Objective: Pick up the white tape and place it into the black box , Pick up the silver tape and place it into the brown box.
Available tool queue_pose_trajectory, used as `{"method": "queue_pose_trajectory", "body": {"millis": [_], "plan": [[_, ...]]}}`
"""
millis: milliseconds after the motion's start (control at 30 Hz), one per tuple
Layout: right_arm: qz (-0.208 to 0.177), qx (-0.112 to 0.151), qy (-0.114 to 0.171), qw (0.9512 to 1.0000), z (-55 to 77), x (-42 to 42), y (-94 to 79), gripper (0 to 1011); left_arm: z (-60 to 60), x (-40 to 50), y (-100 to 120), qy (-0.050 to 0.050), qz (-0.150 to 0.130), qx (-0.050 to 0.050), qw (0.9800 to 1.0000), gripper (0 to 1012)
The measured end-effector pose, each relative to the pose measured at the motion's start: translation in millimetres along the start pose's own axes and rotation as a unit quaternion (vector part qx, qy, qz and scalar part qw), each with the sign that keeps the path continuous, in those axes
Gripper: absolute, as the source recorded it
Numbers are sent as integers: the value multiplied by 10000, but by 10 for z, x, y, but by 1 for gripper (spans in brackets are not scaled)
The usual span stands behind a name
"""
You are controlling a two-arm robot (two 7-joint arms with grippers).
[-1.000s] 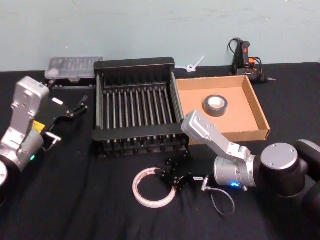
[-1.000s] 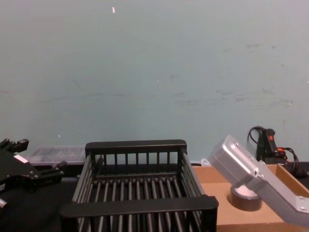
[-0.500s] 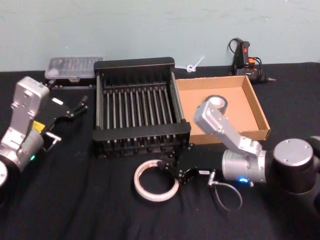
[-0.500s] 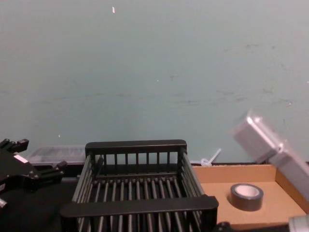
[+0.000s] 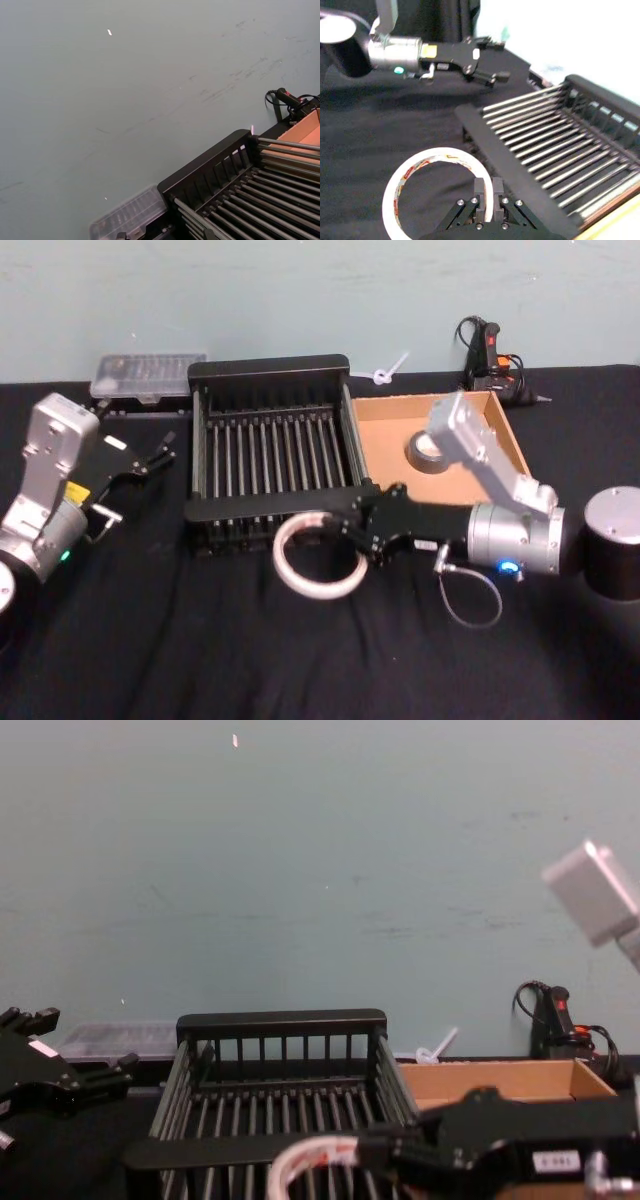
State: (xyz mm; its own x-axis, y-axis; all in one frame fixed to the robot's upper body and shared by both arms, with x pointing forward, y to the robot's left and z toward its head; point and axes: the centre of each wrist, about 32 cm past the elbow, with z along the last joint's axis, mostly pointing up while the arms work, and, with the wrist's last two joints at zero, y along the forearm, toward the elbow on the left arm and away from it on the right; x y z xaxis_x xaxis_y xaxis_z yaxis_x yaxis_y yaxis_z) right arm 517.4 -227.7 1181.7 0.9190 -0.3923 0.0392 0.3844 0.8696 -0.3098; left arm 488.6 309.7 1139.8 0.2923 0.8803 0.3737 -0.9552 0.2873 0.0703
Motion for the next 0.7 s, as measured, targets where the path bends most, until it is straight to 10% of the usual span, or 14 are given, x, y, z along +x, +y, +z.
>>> {"method": "queue_pose_trajectory", "body": {"millis": [700], "plan": [[-816,638,33,9946,368,345,117,100,0,0,0,0,0,0,10000,1001]]}}
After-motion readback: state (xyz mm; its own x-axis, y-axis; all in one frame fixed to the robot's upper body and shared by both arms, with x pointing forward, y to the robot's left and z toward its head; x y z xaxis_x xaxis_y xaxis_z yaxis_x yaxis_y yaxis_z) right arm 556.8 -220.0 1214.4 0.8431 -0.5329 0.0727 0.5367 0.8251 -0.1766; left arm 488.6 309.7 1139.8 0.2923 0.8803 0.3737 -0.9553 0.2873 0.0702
